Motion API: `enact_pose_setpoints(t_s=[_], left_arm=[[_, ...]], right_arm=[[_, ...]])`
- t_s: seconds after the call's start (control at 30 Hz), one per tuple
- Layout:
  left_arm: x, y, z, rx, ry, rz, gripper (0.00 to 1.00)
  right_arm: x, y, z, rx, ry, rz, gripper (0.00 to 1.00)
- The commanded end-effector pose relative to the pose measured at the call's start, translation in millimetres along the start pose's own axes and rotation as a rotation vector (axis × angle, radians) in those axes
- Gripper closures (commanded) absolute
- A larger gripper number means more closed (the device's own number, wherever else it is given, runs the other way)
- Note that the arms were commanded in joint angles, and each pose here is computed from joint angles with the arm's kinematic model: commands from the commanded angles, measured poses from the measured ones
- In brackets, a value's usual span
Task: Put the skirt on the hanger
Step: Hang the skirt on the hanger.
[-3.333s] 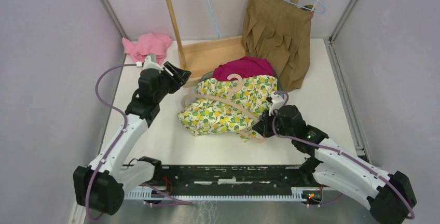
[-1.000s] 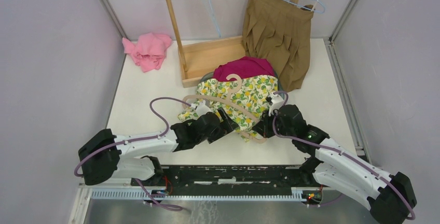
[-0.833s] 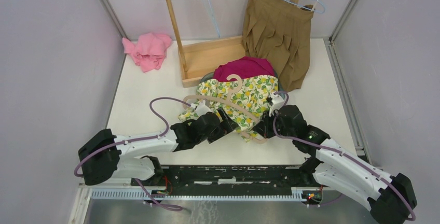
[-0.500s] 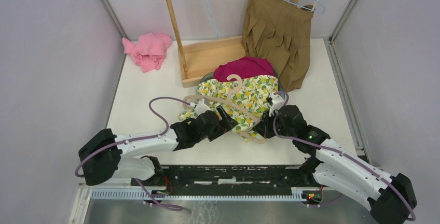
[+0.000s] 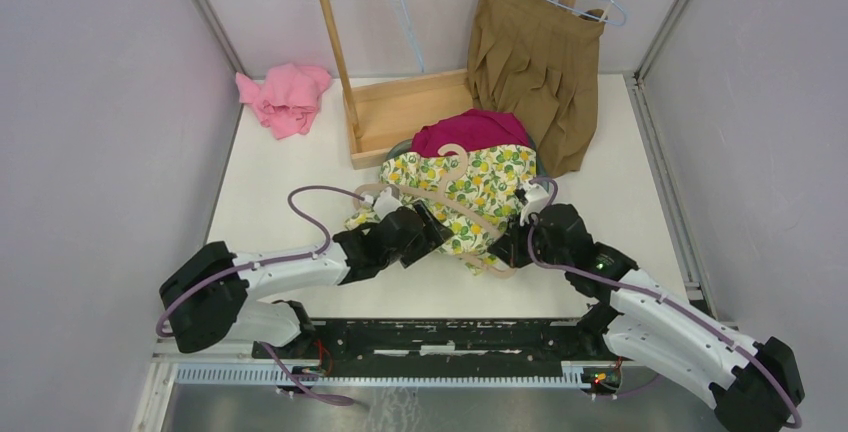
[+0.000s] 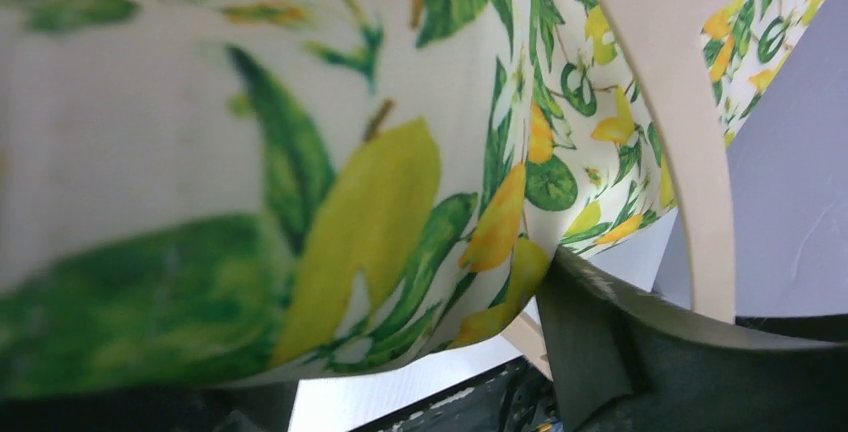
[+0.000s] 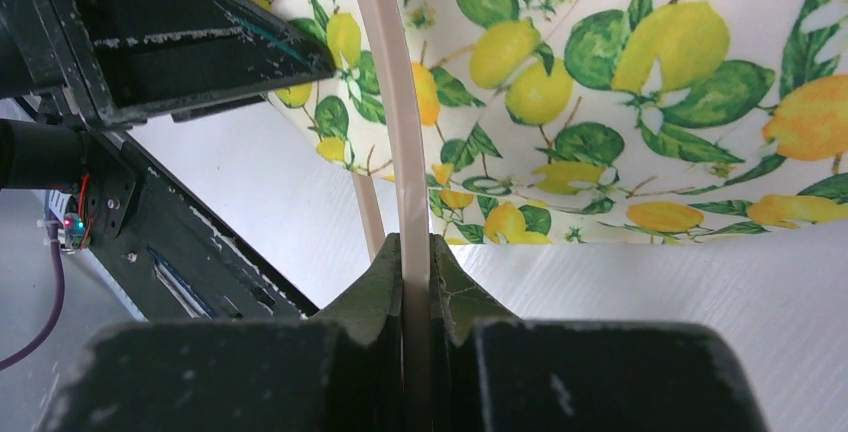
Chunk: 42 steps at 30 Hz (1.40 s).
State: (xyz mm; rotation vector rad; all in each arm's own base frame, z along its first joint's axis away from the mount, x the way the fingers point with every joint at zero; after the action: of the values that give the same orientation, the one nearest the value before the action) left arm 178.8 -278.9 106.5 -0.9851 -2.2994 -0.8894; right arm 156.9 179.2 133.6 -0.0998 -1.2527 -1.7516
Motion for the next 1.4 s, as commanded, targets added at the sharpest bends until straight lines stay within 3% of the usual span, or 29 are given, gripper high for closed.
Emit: enact_pose_setpoints(t_s=[0.0, 0.23, 0.33, 0.83, 1.37], left_arm=[[1.8, 22.2, -13.9, 0.027, -0.065, -0.065, 0.26], [5.7, 36.7, -20.3, 0.027, -0.114, -0.068, 0.67], [9.0, 42.0, -26.8, 0.024, -0.140, -0.068, 0.72], [27.1, 103.1, -83.0, -0.011, -0.260, -0.131, 0.74], [42.9, 147.8, -98.3, -0.013, -0.328, -0.157, 0.73]], right_arm=[[1.1, -15.7, -18.3, -0.012, -0.092, 0.039, 0.99], [-0.5, -18.2, -19.9, -0.013, -0.093, 0.041, 0.99], [-1.5, -19.3, -20.4, -0.015, -0.092, 0.043, 0.99], [-4.8, -22.6, -22.3, -0.017, -0.095, 0.051, 0.99], [-6.8, -21.6, -25.0, -0.013, -0.112, 0.047, 0.99]])
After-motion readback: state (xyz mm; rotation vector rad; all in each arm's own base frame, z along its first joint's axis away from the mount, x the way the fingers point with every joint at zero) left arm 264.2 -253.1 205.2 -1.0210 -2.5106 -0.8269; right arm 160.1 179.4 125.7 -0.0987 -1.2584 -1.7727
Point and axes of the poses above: each gripper's point midway between its finger pads, its own x axis back along the fingers, its own z axis along the line the jaws close on, y = z × x, the point moved 4 cm from there along x, back along the fingers, and after that the axes turned 2 degrees about -x, right-handed, at the moved point
